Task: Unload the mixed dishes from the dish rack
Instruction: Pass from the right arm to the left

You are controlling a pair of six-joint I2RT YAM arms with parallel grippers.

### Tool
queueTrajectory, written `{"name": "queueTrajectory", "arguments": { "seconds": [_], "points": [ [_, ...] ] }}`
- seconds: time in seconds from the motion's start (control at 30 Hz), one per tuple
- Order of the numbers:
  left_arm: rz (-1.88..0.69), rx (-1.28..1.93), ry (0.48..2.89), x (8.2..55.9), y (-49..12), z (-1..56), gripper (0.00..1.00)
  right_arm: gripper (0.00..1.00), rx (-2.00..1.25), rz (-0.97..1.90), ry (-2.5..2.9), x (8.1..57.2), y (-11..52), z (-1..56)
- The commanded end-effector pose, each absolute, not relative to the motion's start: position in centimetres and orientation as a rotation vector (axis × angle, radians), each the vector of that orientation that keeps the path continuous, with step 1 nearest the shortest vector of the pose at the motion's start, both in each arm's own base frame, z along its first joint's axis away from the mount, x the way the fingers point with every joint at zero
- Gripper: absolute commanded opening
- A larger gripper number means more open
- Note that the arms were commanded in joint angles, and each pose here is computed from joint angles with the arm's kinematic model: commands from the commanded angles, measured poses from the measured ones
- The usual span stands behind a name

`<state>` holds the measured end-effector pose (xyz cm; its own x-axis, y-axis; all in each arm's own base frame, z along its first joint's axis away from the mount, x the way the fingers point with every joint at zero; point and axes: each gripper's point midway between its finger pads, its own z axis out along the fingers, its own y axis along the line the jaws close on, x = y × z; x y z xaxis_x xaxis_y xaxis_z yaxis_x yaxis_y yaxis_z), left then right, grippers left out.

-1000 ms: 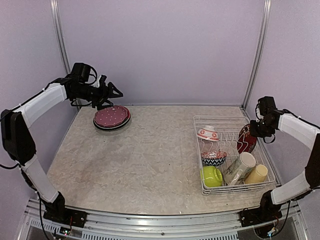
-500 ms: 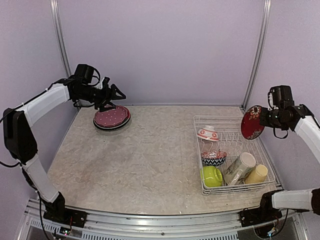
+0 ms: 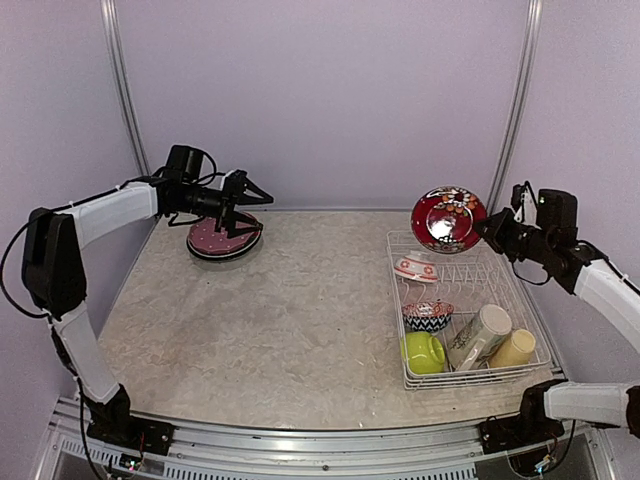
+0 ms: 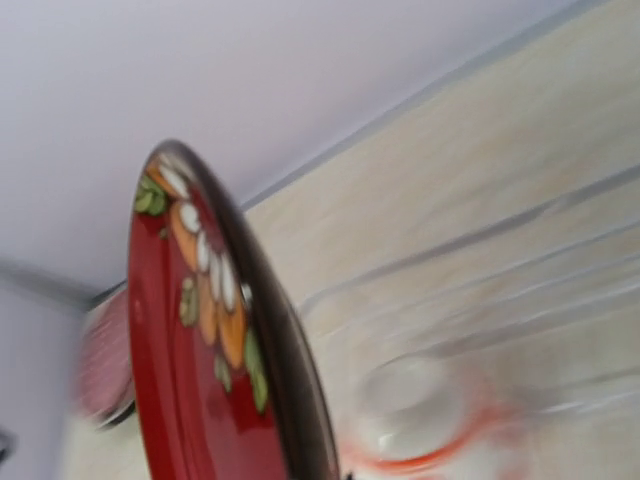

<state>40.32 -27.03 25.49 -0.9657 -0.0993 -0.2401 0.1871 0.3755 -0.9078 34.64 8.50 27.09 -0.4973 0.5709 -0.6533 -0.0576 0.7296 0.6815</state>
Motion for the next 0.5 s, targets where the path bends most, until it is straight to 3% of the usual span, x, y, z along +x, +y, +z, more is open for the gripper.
{"name": "queueTrajectory", "arguments": {
  "seconds": [0.0,0.47],
  "points": [
    [-1.873,0.249,2.313,37.7,-30.8,27.1,0.83,0.0,0.246,1.216,1.798,35.1,16.2,31.1],
    [-1.938,0.338,2.408,34.9,-35.1,24.1,0.81,0.0,0.024,1.475,1.886,36.7,30.6,28.7]
  ]
}}
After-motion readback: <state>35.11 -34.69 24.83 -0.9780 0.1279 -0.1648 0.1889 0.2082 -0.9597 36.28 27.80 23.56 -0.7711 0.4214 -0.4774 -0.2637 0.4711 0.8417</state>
